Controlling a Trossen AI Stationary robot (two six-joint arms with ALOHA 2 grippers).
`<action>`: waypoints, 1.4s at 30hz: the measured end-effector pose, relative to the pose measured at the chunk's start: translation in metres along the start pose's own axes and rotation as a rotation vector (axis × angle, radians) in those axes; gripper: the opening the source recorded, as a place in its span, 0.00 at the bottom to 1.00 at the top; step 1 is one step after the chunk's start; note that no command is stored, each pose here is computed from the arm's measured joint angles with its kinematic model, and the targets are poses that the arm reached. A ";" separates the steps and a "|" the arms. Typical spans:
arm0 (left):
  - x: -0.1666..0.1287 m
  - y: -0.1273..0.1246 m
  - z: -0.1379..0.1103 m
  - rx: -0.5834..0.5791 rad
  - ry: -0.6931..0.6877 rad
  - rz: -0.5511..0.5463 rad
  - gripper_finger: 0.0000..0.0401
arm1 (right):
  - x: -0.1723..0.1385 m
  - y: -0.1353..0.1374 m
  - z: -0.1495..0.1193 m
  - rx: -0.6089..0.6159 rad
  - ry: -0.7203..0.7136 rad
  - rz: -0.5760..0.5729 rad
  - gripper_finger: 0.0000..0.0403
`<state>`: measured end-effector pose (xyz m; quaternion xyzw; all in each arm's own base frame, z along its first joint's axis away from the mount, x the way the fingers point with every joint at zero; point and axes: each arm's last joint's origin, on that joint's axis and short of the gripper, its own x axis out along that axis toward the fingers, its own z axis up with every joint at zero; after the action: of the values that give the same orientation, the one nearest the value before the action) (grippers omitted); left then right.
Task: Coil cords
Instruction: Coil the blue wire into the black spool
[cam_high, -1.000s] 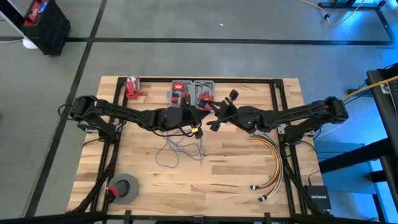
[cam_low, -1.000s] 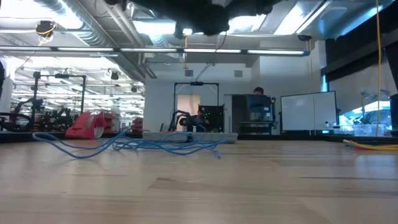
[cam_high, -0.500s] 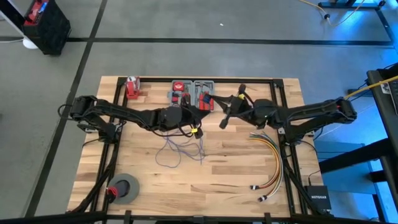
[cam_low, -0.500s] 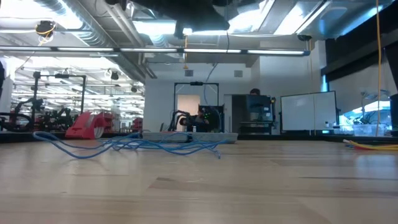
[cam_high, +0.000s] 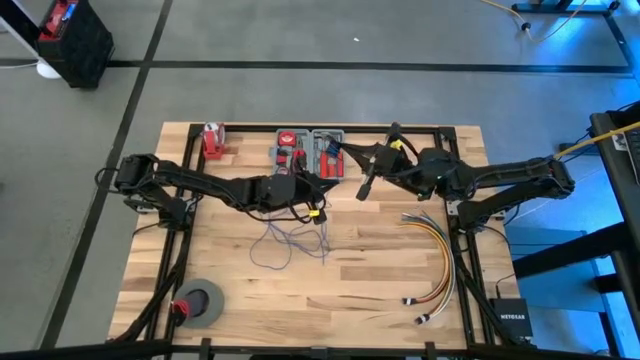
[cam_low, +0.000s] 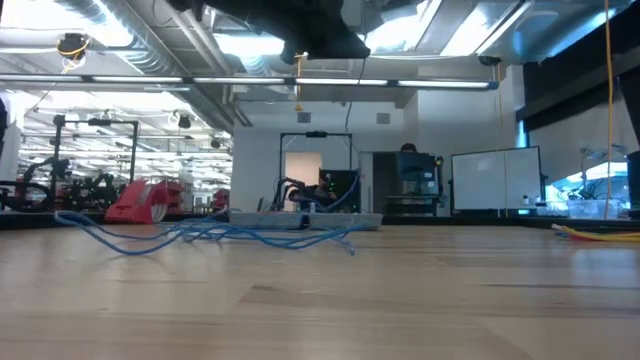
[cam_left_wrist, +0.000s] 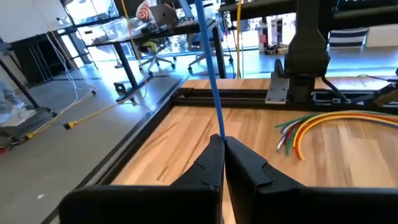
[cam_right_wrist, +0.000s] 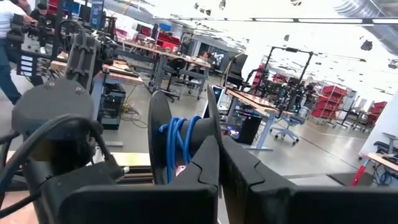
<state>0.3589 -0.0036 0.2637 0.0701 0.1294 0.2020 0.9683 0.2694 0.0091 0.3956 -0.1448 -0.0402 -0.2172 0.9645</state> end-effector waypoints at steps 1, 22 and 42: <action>0.000 0.000 -0.001 0.004 0.008 0.000 0.01 | 0.000 -0.001 0.002 0.000 0.001 0.000 0.01; -0.083 0.055 0.053 0.062 -0.029 0.277 0.00 | -0.022 0.028 -0.021 -0.222 0.387 0.166 0.01; -0.045 0.014 0.037 -0.081 -0.084 -0.090 0.01 | 0.041 0.042 -0.076 -0.257 0.481 -0.096 0.01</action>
<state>0.3244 -0.0124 0.3120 0.0333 0.0831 0.1603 0.9830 0.3256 0.0056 0.3181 -0.2081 0.2111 -0.2941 0.9086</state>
